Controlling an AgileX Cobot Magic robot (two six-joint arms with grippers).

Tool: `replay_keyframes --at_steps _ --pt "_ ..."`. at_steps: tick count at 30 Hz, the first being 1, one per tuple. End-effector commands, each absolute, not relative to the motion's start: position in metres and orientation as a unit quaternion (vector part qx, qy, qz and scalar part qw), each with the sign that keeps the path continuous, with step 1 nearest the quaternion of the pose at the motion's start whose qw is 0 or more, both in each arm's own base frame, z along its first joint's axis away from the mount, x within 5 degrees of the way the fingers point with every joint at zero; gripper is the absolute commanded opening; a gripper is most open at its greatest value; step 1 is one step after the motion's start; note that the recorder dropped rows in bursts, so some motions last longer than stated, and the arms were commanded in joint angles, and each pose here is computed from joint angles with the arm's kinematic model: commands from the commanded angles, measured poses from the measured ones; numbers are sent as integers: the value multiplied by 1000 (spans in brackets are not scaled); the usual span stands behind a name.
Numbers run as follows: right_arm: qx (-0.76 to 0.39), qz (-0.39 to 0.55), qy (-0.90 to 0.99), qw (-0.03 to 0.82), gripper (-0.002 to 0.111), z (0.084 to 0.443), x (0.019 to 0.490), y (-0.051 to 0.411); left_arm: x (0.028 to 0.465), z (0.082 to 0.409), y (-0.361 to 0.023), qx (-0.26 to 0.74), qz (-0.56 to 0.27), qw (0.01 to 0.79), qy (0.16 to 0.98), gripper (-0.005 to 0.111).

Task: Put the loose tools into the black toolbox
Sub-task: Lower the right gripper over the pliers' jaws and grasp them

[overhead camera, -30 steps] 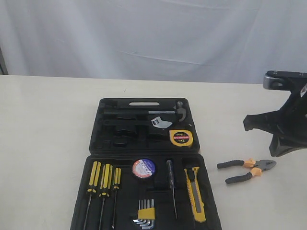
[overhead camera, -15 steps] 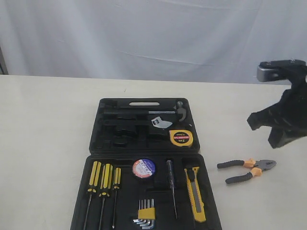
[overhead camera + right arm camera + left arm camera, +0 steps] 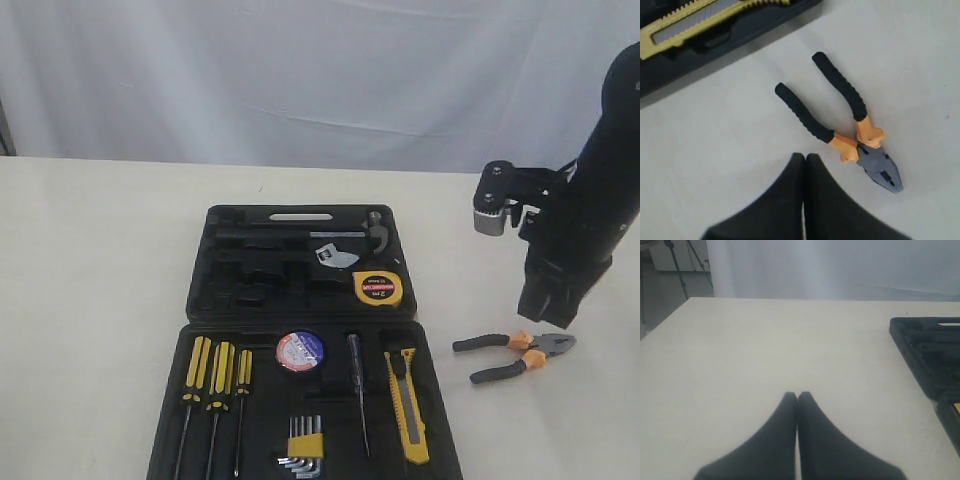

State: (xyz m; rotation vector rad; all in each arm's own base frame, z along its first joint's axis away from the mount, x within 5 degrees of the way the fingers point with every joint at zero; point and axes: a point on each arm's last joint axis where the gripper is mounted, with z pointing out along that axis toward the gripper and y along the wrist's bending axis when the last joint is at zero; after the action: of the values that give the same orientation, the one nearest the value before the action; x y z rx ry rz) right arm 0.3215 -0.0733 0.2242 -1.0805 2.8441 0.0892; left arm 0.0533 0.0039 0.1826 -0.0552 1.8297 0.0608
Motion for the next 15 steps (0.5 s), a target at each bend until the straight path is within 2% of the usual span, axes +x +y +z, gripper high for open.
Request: replay_keyframes --at_steps 1,6,15 --pt "-345 21 936 61 -1 227 320 -91 53 182 4 -24 23 611 791 0" --pt "-328 18 943 45 -1 226 311 -112 53 182 4 -24 23 611 791 0" --pt "-333 43 942 4 -1 226 302 -110 53 182 4 -24 23 611 791 0"
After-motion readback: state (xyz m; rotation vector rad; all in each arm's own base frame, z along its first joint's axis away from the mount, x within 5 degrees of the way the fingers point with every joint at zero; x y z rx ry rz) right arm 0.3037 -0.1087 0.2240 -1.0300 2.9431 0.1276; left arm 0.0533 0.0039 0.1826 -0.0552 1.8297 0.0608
